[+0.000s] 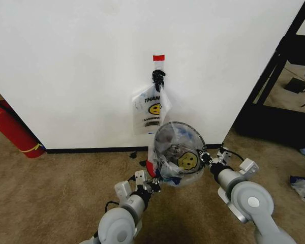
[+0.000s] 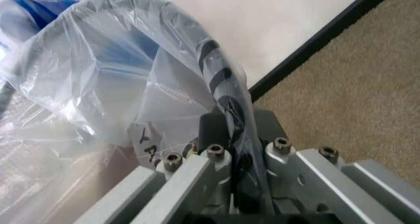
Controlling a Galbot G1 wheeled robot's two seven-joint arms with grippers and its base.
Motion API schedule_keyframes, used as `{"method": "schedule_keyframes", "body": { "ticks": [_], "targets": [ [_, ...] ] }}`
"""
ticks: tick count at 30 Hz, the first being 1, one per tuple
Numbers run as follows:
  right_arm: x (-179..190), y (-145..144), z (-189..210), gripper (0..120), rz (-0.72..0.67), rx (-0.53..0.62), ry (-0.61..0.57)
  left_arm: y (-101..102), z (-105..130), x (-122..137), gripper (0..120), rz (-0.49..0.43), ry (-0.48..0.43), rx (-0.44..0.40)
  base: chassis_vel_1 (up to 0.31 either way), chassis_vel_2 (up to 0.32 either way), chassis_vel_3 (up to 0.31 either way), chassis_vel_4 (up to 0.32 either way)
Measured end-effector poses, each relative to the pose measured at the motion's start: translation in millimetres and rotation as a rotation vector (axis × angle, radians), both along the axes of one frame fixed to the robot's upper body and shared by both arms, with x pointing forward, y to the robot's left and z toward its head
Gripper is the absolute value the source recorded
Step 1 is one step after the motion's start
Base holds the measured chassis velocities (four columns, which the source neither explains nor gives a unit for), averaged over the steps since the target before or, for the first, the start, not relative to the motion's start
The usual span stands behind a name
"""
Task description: Pick up the garbage bag from the wall and place it over the trash bin.
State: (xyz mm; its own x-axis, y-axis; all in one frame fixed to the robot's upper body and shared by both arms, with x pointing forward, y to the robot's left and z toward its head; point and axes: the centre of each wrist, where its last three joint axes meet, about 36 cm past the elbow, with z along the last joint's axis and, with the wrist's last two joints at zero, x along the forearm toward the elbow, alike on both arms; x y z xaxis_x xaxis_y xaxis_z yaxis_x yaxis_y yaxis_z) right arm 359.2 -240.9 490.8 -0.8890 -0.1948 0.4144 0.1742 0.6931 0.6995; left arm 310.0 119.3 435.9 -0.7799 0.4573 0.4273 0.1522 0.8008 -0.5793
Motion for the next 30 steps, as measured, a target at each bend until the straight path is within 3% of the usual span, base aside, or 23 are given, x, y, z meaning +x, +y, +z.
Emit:
{"method": "schedule_keyframes", "body": {
  "ticks": [10, 13, 15, 21, 30],
  "targets": [
    [-1, 4, 0, 0, 0.006, 0.009, 0.003, -3, -10, 3, 0, 0.020, -0.011, 0.025, 0.000, 0.000, 0.000, 0.000],
    [0, 4, 1, 0, 0.007, 0.008, -0.001, -3, -13, 1, 15, 0.011, -0.011, 0.047, 0.000, 0.000, 0.000, 0.000],
    [0, 3, 2, 0, 0.007, 0.007, -0.002, -1, -13, -1, 19, 0.006, -0.011, 0.053, 0.000, 0.000, 0.000, 0.000],
    [9, -2, -8, 0, -0.033, 0.007, 0.008, 13, 23, -27, 44, -0.051, -0.054, 0.080, 0.000, 0.000, 0.000, 0.000],
    [16, -6, -13, 0, -0.053, -0.002, 0.012, 21, 44, -48, 72, -0.048, -0.094, 0.176, 0.000, 0.000, 0.000, 0.000]
  ]
}}
